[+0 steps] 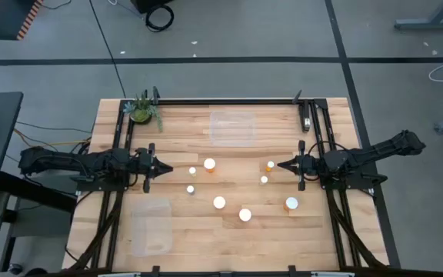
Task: Pick and place medicine bottles into bin by pill shape (circle, oval)
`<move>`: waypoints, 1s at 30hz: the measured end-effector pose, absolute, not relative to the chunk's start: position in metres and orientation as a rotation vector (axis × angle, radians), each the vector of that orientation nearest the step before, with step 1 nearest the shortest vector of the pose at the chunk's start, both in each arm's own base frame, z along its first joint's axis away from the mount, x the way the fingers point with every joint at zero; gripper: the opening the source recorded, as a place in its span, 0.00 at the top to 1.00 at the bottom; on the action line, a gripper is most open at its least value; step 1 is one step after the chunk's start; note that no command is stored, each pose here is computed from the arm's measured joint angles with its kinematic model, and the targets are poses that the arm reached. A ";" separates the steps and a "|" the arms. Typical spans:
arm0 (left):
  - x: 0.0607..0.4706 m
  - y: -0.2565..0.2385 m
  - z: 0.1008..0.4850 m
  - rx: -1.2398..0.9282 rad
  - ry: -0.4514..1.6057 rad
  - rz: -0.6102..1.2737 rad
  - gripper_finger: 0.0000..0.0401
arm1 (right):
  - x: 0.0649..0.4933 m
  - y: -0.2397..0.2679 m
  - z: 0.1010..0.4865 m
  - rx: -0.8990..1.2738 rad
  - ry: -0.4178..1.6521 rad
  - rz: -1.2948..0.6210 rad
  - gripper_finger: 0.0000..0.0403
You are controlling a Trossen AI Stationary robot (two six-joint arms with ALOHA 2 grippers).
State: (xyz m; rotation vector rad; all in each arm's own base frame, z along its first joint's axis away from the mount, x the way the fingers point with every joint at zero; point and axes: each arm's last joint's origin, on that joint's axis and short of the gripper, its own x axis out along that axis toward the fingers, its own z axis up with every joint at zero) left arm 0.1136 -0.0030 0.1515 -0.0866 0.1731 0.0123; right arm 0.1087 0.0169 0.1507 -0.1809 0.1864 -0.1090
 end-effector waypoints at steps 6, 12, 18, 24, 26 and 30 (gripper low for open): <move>0.114 -0.003 0.151 -0.087 0.174 0.012 0.94 | 0.109 0.017 0.151 -0.180 0.186 -0.109 0.98; 0.114 -0.003 0.151 -0.087 0.173 0.012 0.92 | 0.109 0.017 0.151 -0.181 0.186 -0.109 0.98; 0.114 -0.003 0.151 -0.087 0.173 0.012 0.91 | 0.109 0.017 0.151 -0.181 0.186 -0.109 0.98; 0.114 -0.003 0.151 -0.086 0.173 0.012 0.93 | 0.109 0.017 0.151 -0.181 0.186 -0.109 0.98; 0.114 -0.003 0.151 -0.087 0.173 0.012 0.94 | 0.109 0.017 0.151 -0.181 0.186 -0.109 0.98; 0.114 -0.003 0.151 -0.086 0.174 0.012 0.93 | 0.109 0.017 0.151 -0.181 0.186 -0.109 0.98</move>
